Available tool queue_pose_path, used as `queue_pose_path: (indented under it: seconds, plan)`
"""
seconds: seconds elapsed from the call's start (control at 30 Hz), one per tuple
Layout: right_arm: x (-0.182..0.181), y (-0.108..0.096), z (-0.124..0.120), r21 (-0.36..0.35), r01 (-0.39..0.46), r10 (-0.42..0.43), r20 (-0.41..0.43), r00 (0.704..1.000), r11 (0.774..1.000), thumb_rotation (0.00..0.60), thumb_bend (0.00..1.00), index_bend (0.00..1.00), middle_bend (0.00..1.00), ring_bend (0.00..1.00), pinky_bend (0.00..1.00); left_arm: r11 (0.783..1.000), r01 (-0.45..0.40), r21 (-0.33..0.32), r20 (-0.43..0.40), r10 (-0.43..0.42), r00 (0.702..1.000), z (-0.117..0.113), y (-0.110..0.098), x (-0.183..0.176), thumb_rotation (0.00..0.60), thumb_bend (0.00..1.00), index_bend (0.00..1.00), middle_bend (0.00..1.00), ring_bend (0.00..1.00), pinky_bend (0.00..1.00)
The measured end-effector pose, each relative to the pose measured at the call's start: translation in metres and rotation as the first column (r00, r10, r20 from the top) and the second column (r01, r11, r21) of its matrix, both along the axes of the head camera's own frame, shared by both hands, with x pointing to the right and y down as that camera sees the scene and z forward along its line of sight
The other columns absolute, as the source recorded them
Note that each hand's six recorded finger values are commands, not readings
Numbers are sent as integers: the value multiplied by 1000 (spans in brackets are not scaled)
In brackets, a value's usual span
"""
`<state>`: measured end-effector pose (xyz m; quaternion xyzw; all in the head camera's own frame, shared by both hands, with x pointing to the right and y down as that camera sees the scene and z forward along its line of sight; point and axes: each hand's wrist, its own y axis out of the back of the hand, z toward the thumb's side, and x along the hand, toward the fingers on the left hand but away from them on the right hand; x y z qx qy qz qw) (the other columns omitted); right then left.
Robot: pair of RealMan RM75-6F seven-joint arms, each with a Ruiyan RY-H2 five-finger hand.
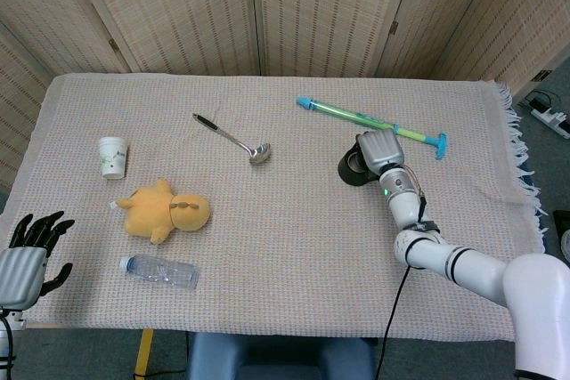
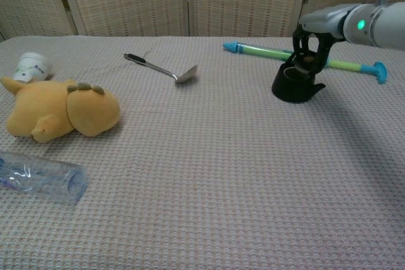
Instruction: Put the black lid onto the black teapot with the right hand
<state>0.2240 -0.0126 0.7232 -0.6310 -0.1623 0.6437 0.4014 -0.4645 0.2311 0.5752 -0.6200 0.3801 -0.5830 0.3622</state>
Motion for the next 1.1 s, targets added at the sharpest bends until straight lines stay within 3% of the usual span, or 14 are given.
queue_pose_path:
  seconds: [0.6,0.83,0.97,1.03,1.1]
  plan:
    - [-11,0,0,-30,-12,13,43,999,999,600,364,186,241,882,853,1000,1,-3,1,-1,1000,0,1,-1,600,278,157,75,98,0]
    - [-13,6,-21,-11,18,-17,87,996,1000,600,363,176,227,855,843,1000,11,-3,2,-11,1000,0,1,-6,600,278,156,75,98,0]
    - [-4,15,-47,29,26,-29,114,993,999,600,363,176,227,718,701,1000,19,5,3,-19,1000,-1,-2,-8,600,279,157,75,98,0]
    - [6,23,-64,60,20,-28,127,992,998,600,363,175,226,545,534,1000,18,9,-1,-18,1000,-1,-3,-7,600,279,157,75,98,0]
    - [18,33,-79,89,8,-21,136,990,996,600,364,172,223,258,246,1000,15,9,-4,-15,1000,0,-5,-5,600,278,157,75,98,0]
